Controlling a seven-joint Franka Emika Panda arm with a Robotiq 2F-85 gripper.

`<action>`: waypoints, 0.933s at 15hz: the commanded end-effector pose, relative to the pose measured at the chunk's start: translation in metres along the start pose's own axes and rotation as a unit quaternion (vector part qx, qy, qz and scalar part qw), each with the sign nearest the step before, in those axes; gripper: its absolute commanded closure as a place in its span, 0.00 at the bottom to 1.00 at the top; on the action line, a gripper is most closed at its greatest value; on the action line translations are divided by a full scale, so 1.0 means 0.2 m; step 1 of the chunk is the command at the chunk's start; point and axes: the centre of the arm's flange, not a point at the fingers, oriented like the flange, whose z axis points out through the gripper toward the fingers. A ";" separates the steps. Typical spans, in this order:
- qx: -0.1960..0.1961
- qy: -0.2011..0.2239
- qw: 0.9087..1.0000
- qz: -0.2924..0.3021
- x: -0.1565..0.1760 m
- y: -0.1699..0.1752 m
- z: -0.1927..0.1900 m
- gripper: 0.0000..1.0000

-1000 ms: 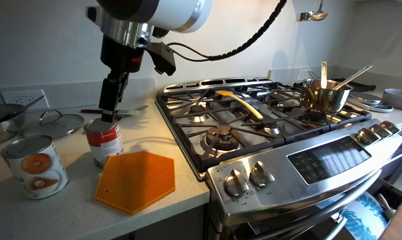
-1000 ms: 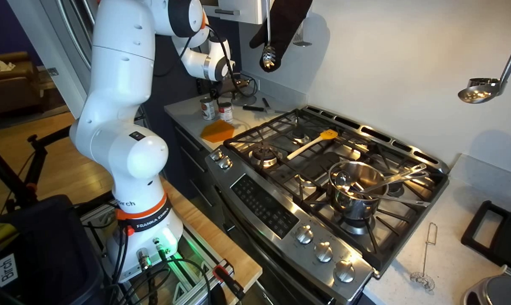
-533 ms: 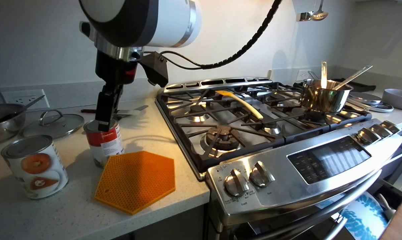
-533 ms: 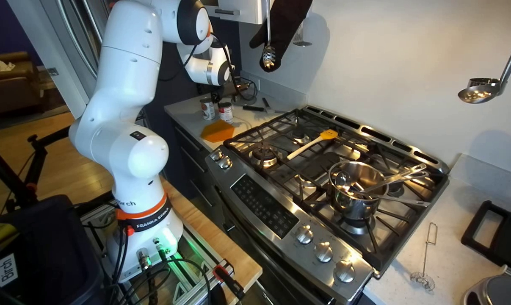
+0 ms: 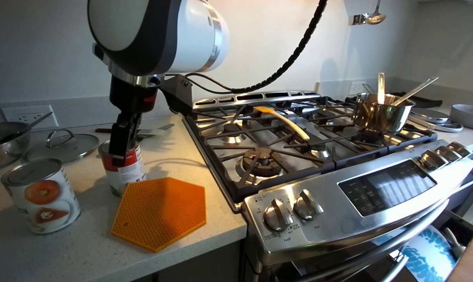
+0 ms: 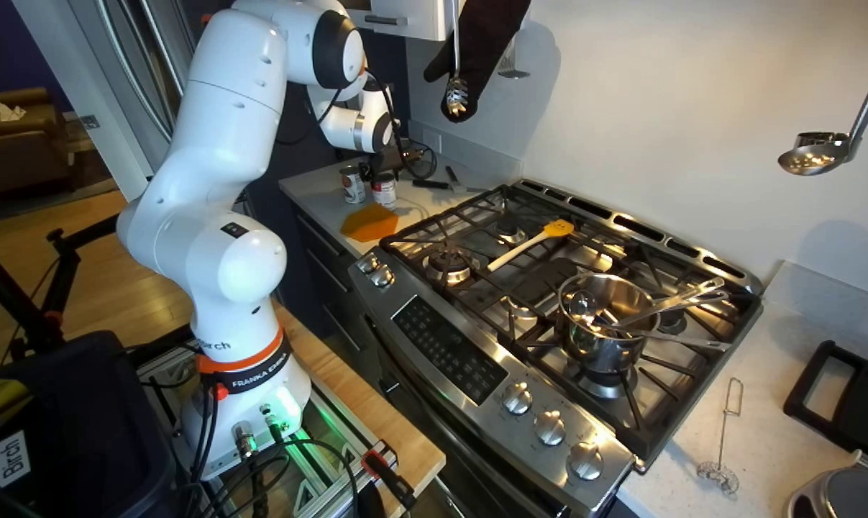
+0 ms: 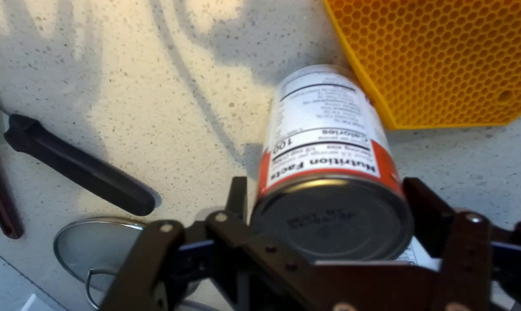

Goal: Put the orange coaster on the left side of the counter

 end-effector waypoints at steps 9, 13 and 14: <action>-0.060 -0.003 0.998 0.021 0.04 0.18 0.11 0.41; -0.072 -0.006 0.997 0.035 0.05 0.24 0.12 0.03; -0.076 -0.006 0.996 0.037 0.05 0.25 0.12 0.00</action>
